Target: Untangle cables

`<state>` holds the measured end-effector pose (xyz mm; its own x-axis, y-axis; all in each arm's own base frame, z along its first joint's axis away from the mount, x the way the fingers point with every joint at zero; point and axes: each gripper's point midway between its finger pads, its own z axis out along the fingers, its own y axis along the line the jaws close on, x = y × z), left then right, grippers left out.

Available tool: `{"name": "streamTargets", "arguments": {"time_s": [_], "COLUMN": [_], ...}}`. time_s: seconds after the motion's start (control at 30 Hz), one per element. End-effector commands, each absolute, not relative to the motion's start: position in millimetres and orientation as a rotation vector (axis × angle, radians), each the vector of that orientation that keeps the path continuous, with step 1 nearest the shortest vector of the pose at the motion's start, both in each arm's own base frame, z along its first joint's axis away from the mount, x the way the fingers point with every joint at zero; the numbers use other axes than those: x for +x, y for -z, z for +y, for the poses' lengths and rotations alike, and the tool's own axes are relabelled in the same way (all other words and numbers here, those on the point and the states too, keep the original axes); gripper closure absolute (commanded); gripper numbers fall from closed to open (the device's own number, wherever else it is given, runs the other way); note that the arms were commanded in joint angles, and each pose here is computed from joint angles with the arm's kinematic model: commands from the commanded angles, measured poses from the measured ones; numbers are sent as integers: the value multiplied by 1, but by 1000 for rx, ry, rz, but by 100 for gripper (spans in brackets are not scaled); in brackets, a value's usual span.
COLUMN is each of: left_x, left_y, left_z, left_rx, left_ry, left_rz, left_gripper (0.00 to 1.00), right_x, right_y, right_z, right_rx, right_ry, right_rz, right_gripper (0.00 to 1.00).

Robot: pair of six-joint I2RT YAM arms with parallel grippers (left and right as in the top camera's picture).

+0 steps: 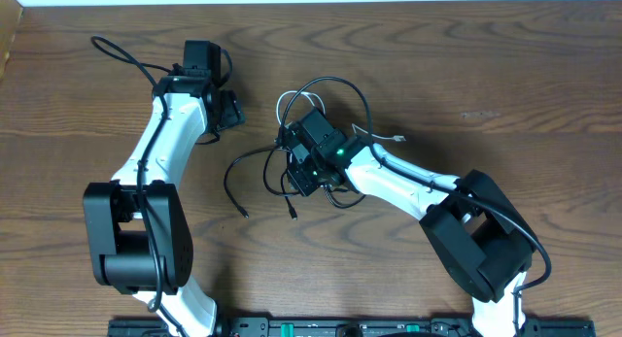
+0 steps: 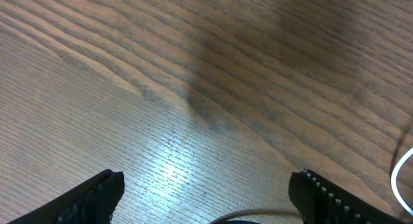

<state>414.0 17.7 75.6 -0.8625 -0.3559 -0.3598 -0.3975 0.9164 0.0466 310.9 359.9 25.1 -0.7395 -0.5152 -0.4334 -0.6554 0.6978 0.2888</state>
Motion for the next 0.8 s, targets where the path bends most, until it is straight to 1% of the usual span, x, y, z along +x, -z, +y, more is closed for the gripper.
{"name": "streamTargets", "arguments": {"time_s": [0.0,0.3,0.47,0.67,0.73,0.77], "left_x": [411,411,410,410,410,410], "left_y": [-71,-71,-71,-71,-71,-71], "left_z": [22,22,22,22,22,22], "left_rx": [-569,-569,-569,-569,-569,-569], "left_ry": [-203,-204,-205,-205,-205,-205], "left_rz": [2738,2739,2742,2742,2741,2742], "left_gripper": [14,13,14,13,13,13], "right_x": [319,320,318,318,318,319], "right_y": [-17,-15,-7,-1,-1,-2], "right_z": [358,354,353,353,353,355], "right_rx": [-934,-928,-934,-935,-935,-933], "right_ry": [-546,-513,-506,-503,-504,-509], "right_rz": [2576,2586,2602,2610,2608,2599], "right_gripper": [75,72,80,92,98,92]}}
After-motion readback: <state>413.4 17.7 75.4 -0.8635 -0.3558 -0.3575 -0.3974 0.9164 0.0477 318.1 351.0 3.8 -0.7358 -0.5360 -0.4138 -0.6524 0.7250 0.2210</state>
